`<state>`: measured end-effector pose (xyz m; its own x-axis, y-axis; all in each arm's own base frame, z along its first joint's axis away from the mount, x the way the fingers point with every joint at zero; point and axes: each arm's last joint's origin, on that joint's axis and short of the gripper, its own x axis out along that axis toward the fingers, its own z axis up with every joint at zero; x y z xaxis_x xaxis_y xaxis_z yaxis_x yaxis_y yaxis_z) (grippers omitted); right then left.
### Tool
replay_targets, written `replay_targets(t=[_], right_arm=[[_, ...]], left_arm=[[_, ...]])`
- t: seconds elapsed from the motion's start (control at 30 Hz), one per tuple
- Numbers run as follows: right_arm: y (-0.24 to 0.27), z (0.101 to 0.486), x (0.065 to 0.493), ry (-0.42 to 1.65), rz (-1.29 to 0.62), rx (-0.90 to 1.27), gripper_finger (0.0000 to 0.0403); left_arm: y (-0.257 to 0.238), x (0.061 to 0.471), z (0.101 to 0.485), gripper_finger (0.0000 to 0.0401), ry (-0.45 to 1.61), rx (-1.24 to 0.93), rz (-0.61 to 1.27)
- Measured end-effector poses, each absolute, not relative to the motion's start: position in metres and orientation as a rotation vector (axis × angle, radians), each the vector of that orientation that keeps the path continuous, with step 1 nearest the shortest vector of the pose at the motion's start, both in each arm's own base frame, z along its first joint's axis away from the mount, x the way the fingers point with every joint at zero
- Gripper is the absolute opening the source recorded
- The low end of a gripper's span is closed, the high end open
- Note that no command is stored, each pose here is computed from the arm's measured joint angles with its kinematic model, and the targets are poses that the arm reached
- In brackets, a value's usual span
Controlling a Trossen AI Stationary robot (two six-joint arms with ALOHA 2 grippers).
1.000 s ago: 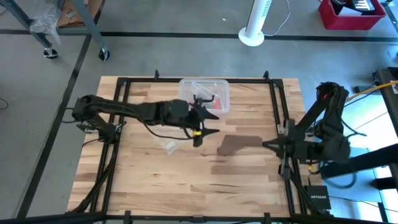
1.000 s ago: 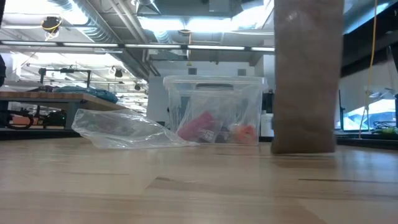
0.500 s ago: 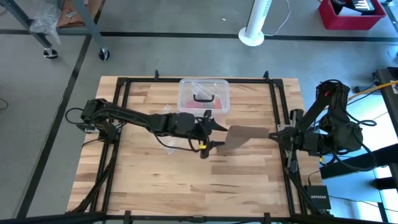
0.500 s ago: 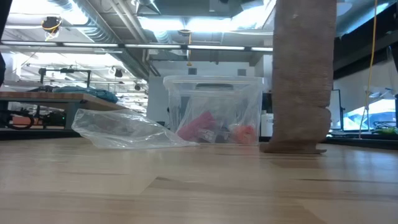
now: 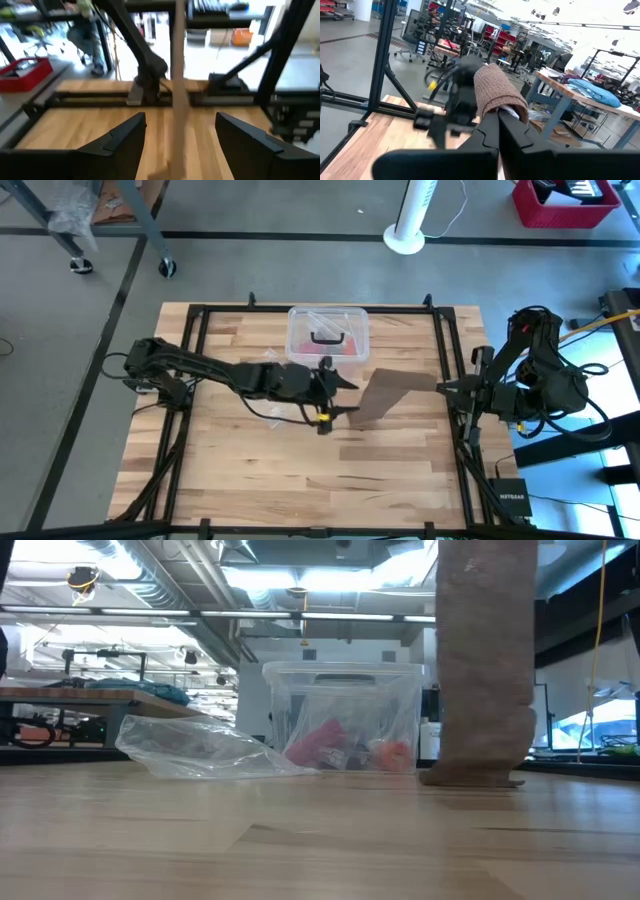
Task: Roll bandage
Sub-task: Roll the brown bandage
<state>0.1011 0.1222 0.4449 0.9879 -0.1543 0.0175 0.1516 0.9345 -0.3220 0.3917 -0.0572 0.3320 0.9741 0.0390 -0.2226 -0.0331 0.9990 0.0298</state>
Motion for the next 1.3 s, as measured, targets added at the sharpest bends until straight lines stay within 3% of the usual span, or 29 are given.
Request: replay_targets(t=[0.27,0.37,0.5,0.73,0.93,1.1,1.3], right_arm=[[0.121,0.445,0.101,0.01,-0.156,-0.352,0.0],[0.121,0.445,0.101,0.009,-0.156,-0.351,0.0],[0.121,0.446,0.101,0.008,-0.16,-0.348,0.0],[0.11,0.445,0.118,0.005,-0.174,-0.354,0.0],[0.098,0.446,0.129,0.021,-0.235,-0.417,0.0],[0.088,0.446,0.135,0.058,-0.328,-0.51,0.0],[0.08,0.439,0.141,0.129,-0.355,-0.621,0.0]], left_arm=[[-0.058,0.421,0.302,0.0229,0.161,0.013,0.045],[-0.058,0.429,0.291,0.021,0.151,0.017,0.038],[-0.059,0.434,0.287,0.0154,0.119,0.027,0.036],[-0.062,0.44,0.274,0.0013,0.136,0.055,0.02],[-0.087,0.44,0.262,0.0004,0.181,0.003,-0.126],[-0.123,0.432,0.267,0.0003,0.152,-0.085,-0.336],[-0.161,0.42,0.291,0.0004,0.047,-0.094,-0.435]])
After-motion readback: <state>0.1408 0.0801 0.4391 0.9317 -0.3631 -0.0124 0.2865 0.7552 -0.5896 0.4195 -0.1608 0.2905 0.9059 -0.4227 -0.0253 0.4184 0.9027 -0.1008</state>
